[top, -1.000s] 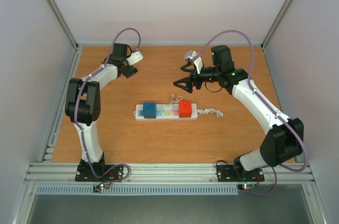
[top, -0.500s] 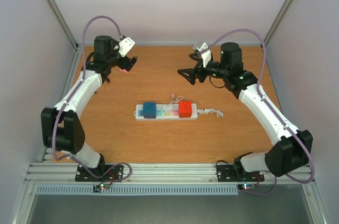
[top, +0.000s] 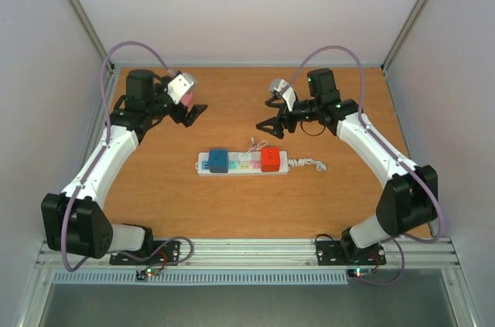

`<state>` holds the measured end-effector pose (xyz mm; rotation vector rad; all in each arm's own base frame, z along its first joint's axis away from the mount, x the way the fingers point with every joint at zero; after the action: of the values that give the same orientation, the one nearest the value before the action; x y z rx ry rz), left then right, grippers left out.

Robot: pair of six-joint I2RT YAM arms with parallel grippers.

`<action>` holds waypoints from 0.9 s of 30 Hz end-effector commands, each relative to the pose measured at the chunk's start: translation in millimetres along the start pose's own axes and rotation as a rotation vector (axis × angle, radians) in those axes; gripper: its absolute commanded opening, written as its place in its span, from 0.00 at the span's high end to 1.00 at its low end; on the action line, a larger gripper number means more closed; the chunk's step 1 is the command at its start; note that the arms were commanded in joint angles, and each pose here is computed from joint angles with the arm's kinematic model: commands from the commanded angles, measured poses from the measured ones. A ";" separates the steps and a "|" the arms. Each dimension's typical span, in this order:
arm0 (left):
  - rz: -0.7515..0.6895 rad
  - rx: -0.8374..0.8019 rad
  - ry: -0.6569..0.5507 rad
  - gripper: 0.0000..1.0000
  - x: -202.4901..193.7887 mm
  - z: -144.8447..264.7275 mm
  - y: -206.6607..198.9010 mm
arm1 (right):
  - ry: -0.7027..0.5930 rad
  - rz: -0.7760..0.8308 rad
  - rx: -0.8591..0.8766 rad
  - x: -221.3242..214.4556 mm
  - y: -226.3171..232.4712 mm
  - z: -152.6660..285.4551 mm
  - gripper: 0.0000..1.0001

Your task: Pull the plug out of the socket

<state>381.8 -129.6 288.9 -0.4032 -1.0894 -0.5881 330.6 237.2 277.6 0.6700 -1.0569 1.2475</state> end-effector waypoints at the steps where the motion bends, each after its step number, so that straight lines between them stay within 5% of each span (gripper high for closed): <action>1: 0.003 -0.205 0.106 0.00 -43.8 5.4 -36.9 | 0.028 0.051 0.166 -17.7 24.8 -10.4 0.01; 12: -0.152 -0.523 0.140 0.00 -110.1 16.8 -90.4 | 0.163 0.227 0.256 -62.4 54.1 -57.5 0.10; 17: -0.151 -0.525 0.177 0.00 -134.4 14.5 -96.2 | 0.196 0.291 0.307 -81.6 61.1 -67.4 0.20; 27: -0.271 -0.541 0.232 0.00 -157.6 -1.5 -98.4 | 0.207 0.332 0.345 -87.8 83.8 -89.0 0.20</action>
<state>258.2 -163.2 150.4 -0.6665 -0.7264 -1.0659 277.3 288.4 158.5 0.6517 -0.7916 1.7217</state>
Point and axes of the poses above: each gripper's point midway between its finger pads, its own z axis back along the fingers, its own y axis along the line the jaws close on, x = y × z, the point moved 2 cm from there along z, back along the fingers, and after that the axes turned 13 degrees about z, right-handed, at the moved point
